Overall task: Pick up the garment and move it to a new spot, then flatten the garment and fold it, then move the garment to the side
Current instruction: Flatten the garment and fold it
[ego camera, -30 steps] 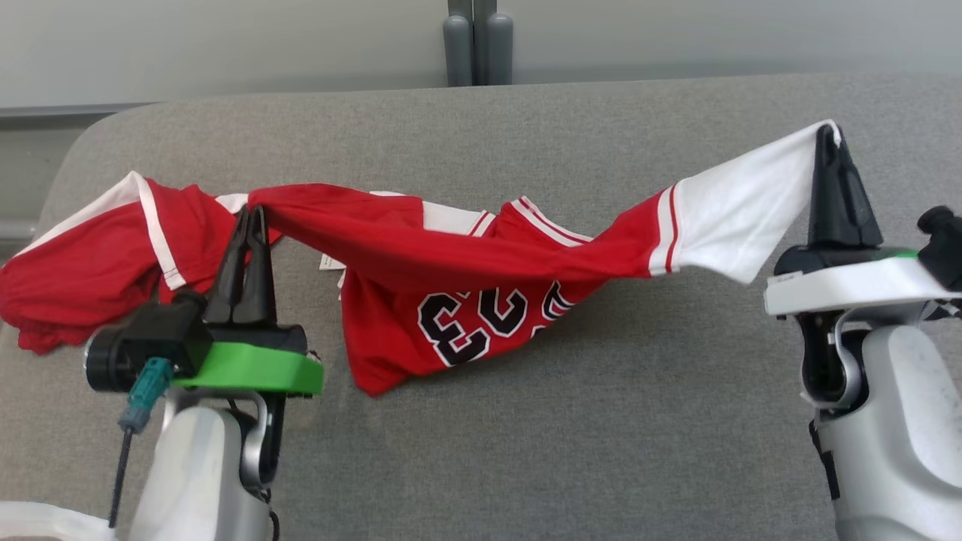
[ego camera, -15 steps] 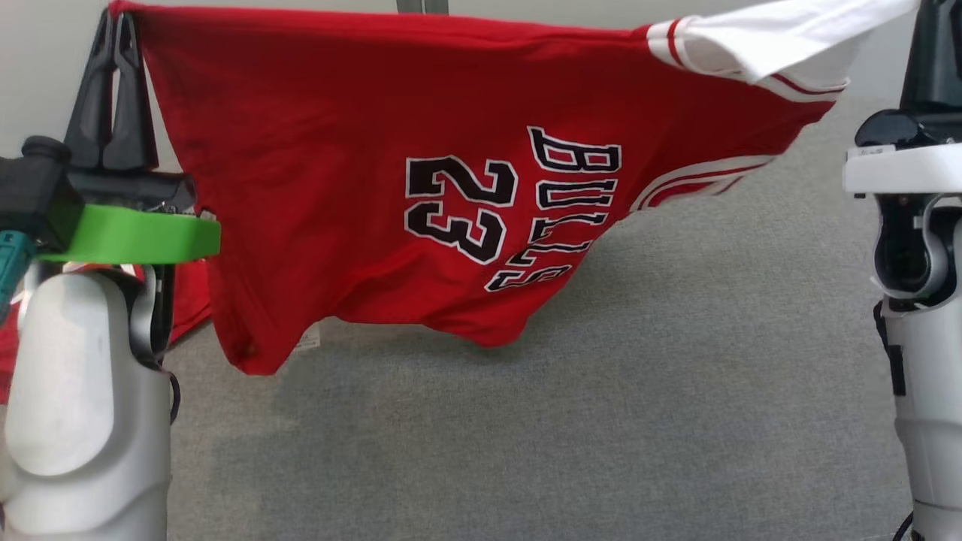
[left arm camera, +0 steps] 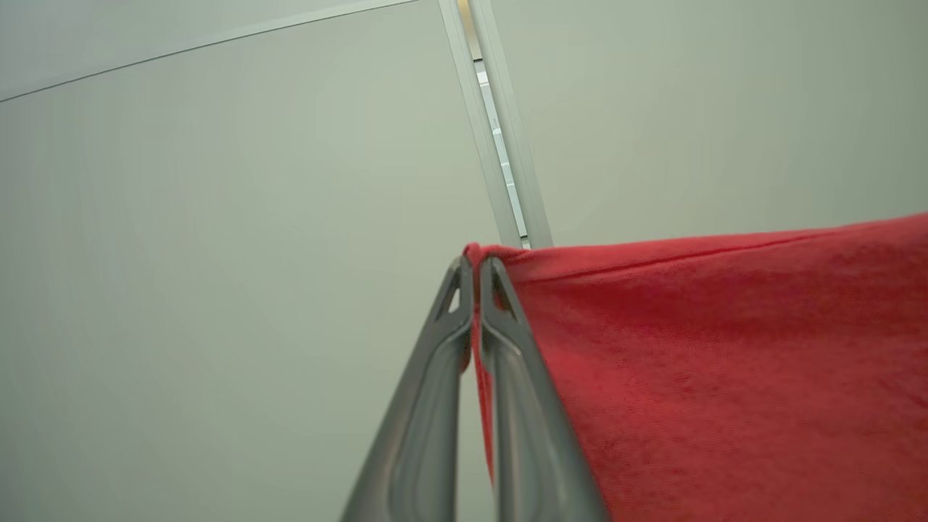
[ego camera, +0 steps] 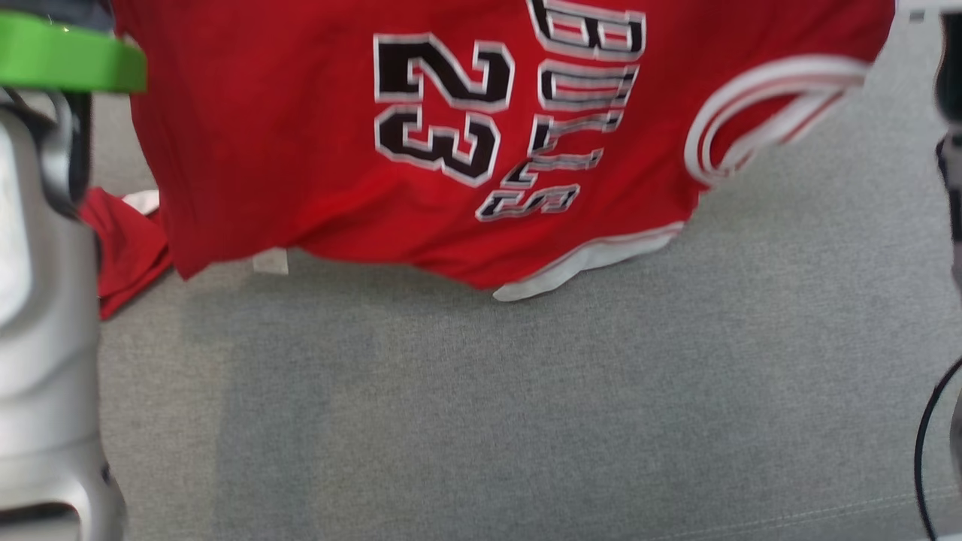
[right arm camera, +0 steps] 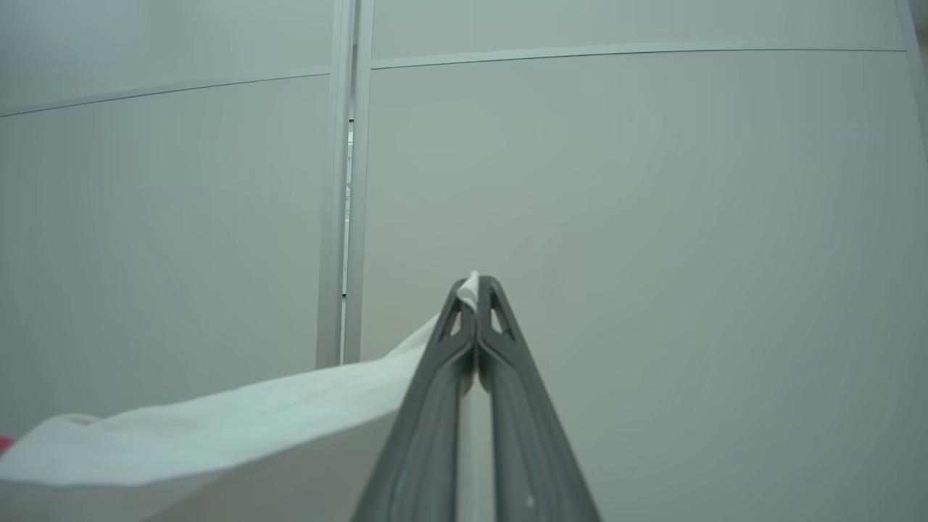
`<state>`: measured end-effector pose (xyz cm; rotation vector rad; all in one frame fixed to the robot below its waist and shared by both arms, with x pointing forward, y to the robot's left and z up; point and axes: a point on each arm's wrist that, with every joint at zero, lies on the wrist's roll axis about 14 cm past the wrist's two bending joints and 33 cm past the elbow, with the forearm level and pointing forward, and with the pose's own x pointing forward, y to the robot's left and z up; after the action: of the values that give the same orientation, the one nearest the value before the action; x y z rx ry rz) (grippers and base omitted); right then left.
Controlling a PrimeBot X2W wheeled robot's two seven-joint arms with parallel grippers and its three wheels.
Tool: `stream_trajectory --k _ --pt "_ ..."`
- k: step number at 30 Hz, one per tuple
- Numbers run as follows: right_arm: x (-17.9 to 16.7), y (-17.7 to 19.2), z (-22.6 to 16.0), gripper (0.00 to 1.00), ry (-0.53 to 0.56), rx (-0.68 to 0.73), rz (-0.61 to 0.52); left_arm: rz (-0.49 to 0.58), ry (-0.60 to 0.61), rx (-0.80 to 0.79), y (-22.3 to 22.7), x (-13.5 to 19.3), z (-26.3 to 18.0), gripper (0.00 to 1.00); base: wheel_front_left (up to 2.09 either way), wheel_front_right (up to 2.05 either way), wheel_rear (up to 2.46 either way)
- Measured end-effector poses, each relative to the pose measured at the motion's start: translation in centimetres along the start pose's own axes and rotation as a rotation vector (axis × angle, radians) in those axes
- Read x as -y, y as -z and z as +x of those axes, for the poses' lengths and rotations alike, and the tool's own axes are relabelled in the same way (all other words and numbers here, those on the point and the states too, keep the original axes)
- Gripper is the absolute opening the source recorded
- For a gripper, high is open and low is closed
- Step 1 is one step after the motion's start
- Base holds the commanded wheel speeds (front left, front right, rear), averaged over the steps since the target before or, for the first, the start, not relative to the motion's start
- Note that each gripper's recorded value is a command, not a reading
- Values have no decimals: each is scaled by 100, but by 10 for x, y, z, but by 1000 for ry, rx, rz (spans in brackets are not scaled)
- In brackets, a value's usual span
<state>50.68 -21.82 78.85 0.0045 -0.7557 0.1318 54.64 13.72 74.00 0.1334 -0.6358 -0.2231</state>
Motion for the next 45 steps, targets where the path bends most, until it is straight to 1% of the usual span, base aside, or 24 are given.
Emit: stream_trajectory --k 2,4,5,6,7,9,11,13,16,18,20,22,23,25,27,28,30,34,36,40,43,45 --pt "3 14 20 0 1 -11 -19 38 12 -17 14 -3 17 0 0 0 0" --pt "10 26 38 0 10 -24 -54 55 -2 -28 26 -11 34 0 0 0 0" --pt "15 32 48 0 19 -29 -72 90 3 -30 32 -12 44 0 0 0 0" --pt "20 35 56 0 28 -27 -88 96 -6 -28 36 -15 53 0 0 0 0" --pt "28 35 66 0 50 -13 -96 93 -21 -21 40 -17 62 0 0 0 0" --pt "40 29 85 0 69 27 -157 90 -40 -10 49 -20 80 0 0 0 0" --pt "51 25 95 0 100 62 -187 86 -48 0 58 -19 92 0 0 0 0" --pt "60 33 99 0 121 67 -224 81 -57 3 69 -18 99 0 0 0 0" --pt "67 55 95 0 142 44 -231 65 -62 -33 97 -15 98 0 0 0 0" --pt "68 78 87 0 156 16 -198 59 -60 -74 122 -14 90 0 0 0 0" --pt "68 110 69 0 167 -43 -156 49 -66 -140 154 -14 73 0 0 0 0" --pt "68 146 40 0 182 -120 -111 11 -82 -225 192 -10 46 0 0 0 0" --pt "69 158 28 0 192 -147 -91 -12 -93 -253 205 -7 35 0 0 0 0" --pt "66 191 -7 0 189 -240 -69 -54 -96 -341 238 5 1 0 0 0 0" --pt "61 219 -45 0 189 -338 -43 -97 -124 -432 265 13 -36 0 0 0 0" --pt "59 231 -67 0 203 -388 -17 -123 -142 -479 276 16 -57 0 0 0 0" --pt "56 245 -103 0 247 -458 51 -140 -155 -553 288 22 -92 0 0 0 0" --pt "47 261 -159 0 273 -586 108 -173 -145 -676 300 42 -146 0 0 0 0" --pt "44 261 -183 0 289 -633 128 -197 -172 -715 299 44 -167 0 0 0 0" --pt "41 255 -215 0 327 -690 159 -223 -203 -771 292 47 -199 0 0 0 0" --pt "33 248 -230 0 323 -721 170 -232 -228 -794 283 46 -215 0 0 0 0" --pt "28 243 -238 0 322 -737 177 -235 -224 -810 278 49 -225 0 0 0 0"
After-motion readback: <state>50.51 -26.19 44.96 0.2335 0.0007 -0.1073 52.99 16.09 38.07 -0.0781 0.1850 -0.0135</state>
